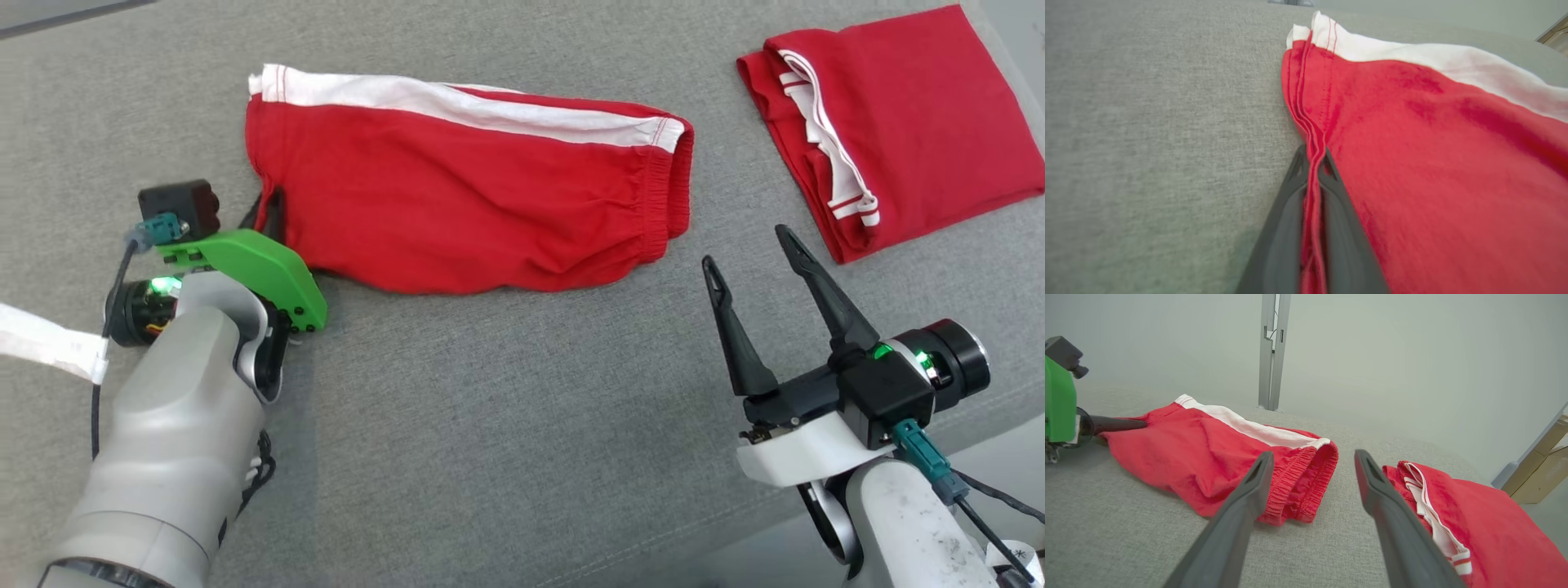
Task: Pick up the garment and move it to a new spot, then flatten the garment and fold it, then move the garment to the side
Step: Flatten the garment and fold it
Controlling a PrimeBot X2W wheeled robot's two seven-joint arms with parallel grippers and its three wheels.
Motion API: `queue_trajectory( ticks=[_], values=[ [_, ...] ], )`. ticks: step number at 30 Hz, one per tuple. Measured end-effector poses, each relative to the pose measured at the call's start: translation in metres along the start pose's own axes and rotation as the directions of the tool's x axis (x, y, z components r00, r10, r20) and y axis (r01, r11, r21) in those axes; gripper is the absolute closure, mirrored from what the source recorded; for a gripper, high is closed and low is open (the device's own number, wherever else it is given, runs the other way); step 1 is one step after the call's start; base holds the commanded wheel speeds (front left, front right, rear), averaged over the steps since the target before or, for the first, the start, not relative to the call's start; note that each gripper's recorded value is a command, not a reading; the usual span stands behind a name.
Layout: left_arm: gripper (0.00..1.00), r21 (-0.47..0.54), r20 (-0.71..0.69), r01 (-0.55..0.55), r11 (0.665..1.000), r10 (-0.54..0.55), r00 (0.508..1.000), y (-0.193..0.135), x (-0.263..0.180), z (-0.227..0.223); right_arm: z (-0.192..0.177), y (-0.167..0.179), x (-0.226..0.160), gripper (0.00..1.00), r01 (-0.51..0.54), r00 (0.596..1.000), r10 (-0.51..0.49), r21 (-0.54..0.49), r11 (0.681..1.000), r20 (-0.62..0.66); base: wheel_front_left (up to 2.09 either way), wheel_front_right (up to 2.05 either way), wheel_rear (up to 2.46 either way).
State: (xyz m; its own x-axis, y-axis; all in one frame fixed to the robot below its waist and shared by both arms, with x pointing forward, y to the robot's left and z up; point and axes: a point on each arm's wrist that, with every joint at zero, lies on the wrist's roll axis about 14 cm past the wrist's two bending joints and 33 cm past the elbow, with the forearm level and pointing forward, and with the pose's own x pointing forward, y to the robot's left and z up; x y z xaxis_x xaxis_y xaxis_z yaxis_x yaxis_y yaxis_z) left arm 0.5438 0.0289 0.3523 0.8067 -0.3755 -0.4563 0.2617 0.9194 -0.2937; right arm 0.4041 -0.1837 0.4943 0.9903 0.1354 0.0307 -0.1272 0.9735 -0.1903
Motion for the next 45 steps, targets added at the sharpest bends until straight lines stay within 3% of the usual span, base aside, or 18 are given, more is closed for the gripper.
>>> queue_trajectory(
  ticks=[7, 12, 19, 20, 21, 29, 33, 37, 45],
  values=[
    [1.0, -0.087, 0.04, -0.072, 0.994, 0.076, 0.996, 0.018, -0.032, -0.005, 0.003, 0.0, 0.0, 0.0, -0.004, 1.0, 0.004, 0.019, 1.0, 0.014, 0.0, 0.0, 0.0],
    [1.0, -0.129, 0.056, -0.102, 0.986, 0.11, 0.992, 0.025, -0.055, -0.011, 0.004, -0.005, -0.003, 0.0, 0.051, 0.998, -0.055, 0.156, 0.986, 0.02, 0.0, 0.0, 0.0],
    [0.98, -0.145, 0.089, -0.124, 0.982, 0.138, 0.986, 0.029, -0.083, -0.011, -0.011, 0.002, -0.01, 0.0, 0.053, 0.995, -0.027, 0.269, 0.962, -0.099, 0.0, 0.0, 0.0],
    [0.67, -0.144, 0.097, -0.129, 0.981, 0.144, 0.985, 0.03, -0.087, -0.01, -0.01, 0.002, -0.01, 0.0, 0.049, 0.994, -0.022, 0.265, 0.963, -0.104, 0.0, 0.0, 0.0],
    [0.0, -0.14, 0.108, -0.135, 0.981, 0.15, 0.983, 0.032, -0.09, -0.007, -0.009, 0.002, -0.01, 0.0, 0.046, 0.994, -0.018, 0.261, 0.964, -0.107, 0.0, 0.0, 0.0],
    [0.0, -0.149, 0.245, -0.15, 0.977, 0.183, 0.952, 0.044, -0.116, 0.025, -0.006, 0.012, -0.006, 0.0, -0.007, 0.989, 0.042, 0.246, 0.969, -0.14, 0.0, 0.0, 0.0],
    [0.0, -0.166, 0.359, -0.148, 0.975, 0.199, 0.912, 0.053, -0.144, 0.046, -0.006, 0.025, 0.0, 0.0, -0.037, 0.98, 0.093, 0.297, 0.954, -0.177, 0.0, 0.0, 0.0],
    [0.0, -0.121, 0.491, -0.141, 0.983, 0.183, 0.852, 0.056, -0.182, 0.07, -0.001, 0.039, 0.011, 0.0, -0.069, 0.966, 0.154, 0.368, 0.927, -0.208, 0.0, 0.0, 0.0],
    [0.0, -0.071, 0.59, -0.181, 0.981, 0.188, 0.785, 0.057, -0.245, 0.069, 0.005, 0.041, 0.04, 0.0, -0.088, 0.936, 0.198, 0.35, 0.933, -0.292, 0.0, 0.0, 0.0]
  ],
)
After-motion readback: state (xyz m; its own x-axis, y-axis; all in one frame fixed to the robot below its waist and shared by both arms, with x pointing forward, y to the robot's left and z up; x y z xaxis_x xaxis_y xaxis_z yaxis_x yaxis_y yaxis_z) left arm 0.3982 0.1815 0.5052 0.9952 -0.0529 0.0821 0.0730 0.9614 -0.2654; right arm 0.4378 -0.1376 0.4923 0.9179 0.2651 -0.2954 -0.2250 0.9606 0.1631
